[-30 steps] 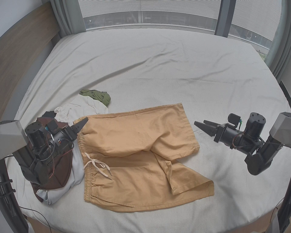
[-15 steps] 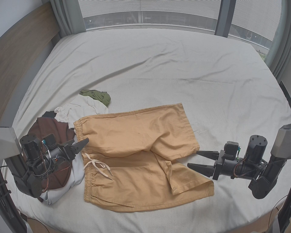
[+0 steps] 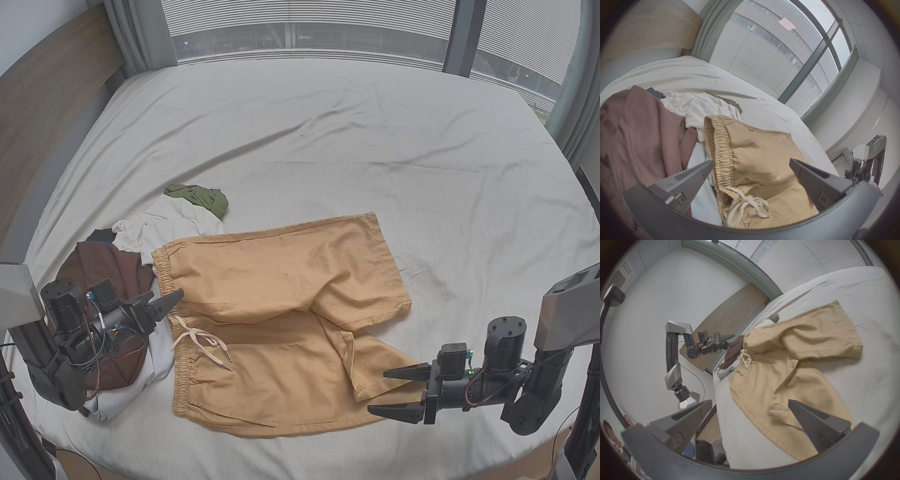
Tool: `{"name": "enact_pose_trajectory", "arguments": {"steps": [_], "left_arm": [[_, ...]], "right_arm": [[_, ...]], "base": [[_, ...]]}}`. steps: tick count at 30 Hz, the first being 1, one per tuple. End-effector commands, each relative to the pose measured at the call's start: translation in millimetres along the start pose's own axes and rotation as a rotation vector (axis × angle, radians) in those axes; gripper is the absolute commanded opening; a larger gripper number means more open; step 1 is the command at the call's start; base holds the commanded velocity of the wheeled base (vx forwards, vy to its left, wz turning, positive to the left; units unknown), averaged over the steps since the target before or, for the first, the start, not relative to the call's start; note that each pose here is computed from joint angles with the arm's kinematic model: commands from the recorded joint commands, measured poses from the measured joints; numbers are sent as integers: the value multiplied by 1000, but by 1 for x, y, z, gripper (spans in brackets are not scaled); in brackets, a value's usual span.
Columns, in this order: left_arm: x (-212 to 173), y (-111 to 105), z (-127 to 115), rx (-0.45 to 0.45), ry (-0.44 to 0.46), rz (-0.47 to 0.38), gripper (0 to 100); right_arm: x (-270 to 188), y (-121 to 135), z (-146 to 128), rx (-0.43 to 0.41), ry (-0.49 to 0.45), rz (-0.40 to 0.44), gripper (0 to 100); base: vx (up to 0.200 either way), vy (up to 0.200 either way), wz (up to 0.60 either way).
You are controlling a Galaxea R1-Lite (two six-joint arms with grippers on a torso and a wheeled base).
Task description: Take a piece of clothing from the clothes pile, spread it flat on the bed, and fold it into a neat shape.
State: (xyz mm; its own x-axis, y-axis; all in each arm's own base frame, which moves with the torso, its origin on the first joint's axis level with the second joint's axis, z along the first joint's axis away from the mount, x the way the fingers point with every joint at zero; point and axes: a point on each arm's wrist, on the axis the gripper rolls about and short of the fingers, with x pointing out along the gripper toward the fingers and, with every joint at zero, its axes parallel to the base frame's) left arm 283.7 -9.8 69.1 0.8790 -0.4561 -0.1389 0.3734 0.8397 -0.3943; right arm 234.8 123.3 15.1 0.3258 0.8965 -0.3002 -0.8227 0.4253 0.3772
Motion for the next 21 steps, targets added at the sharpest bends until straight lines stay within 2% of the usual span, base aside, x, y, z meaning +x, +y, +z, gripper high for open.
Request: {"name": "enact_pose_trajectory", "arguments": {"steps": [1,4,15,21], "left_arm": [[1,-2,-1,1,4,-7,100],[2,-3,-1,2,5,-13,100],[3,-7,-2,4,7,-27,100],[4,-7,-1,5,6,-27,100]], "right_arm": [[28,-16,-3,-2,22,25,100],[32,-19,-1,28,54,14,100],[44,-27,1,18,51,9,100],[43,-33,-3,41,74,-8,100]], "base": [[0,0,0],[0,0,0],[0,0,0],[0,0,0]]}}
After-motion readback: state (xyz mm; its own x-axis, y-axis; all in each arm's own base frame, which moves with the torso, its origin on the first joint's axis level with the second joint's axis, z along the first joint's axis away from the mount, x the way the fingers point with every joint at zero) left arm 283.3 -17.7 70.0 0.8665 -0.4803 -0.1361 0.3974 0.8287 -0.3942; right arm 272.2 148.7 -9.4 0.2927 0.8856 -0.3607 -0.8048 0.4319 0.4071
